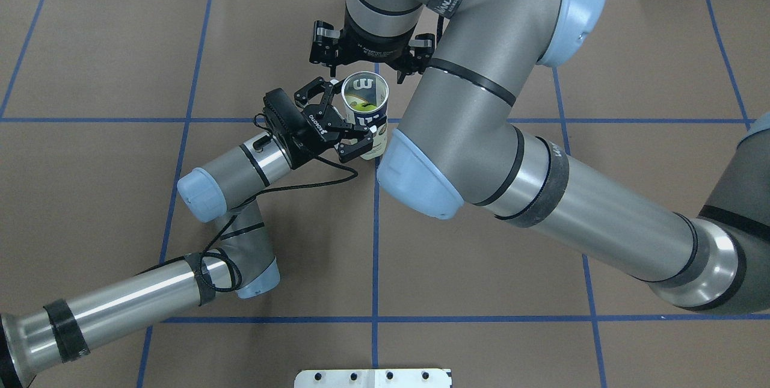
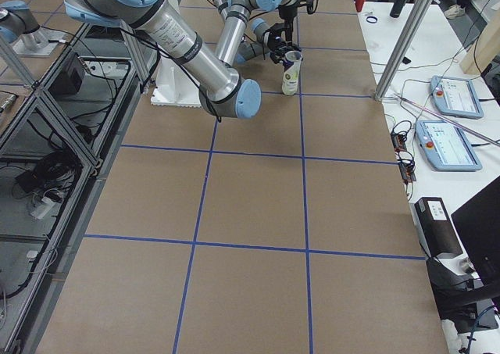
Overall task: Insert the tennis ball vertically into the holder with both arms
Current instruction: 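Open the right gripper to drop the ball into the can, then lower the can onto the table and open the left gripper while the right arm withdraws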
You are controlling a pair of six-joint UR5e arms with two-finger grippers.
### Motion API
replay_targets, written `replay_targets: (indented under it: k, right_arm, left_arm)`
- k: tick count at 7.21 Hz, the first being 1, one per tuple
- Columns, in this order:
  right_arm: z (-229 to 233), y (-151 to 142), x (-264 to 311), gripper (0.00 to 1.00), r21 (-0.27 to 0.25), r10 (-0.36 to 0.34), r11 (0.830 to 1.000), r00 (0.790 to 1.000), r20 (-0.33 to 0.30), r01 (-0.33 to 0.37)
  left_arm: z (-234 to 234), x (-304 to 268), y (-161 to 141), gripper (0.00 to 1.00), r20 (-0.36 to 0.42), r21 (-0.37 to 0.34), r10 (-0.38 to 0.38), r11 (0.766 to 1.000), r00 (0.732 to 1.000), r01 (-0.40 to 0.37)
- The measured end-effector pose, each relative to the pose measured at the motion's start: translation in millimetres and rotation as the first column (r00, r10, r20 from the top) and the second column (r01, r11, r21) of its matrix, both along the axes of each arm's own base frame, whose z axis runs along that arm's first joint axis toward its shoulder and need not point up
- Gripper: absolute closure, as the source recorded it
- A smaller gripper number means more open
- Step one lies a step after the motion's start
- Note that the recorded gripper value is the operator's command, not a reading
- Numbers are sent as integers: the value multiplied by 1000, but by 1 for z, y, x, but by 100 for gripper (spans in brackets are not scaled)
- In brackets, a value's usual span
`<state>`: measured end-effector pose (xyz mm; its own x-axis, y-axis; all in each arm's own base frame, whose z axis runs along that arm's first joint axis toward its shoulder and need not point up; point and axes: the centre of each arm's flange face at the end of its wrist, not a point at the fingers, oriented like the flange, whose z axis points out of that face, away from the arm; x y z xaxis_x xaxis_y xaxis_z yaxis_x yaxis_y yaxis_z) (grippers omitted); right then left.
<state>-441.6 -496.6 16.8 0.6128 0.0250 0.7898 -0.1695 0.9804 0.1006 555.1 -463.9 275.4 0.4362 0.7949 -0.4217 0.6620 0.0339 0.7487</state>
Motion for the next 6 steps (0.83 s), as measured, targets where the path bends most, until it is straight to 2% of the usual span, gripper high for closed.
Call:
replay_targets:
  k: [2, 6]
  right_arm:
    - [23, -31, 30, 2, 45, -13, 999, 999, -42, 15]
    - [120, -111, 139, 2, 124, -96, 986, 984, -149, 115]
  left_arm:
    - [-2, -1, -1, 1, -2, 1, -1, 1000, 1000, 1]
    - [-48, -28, -4, 1, -46, 26, -19, 999, 999, 20]
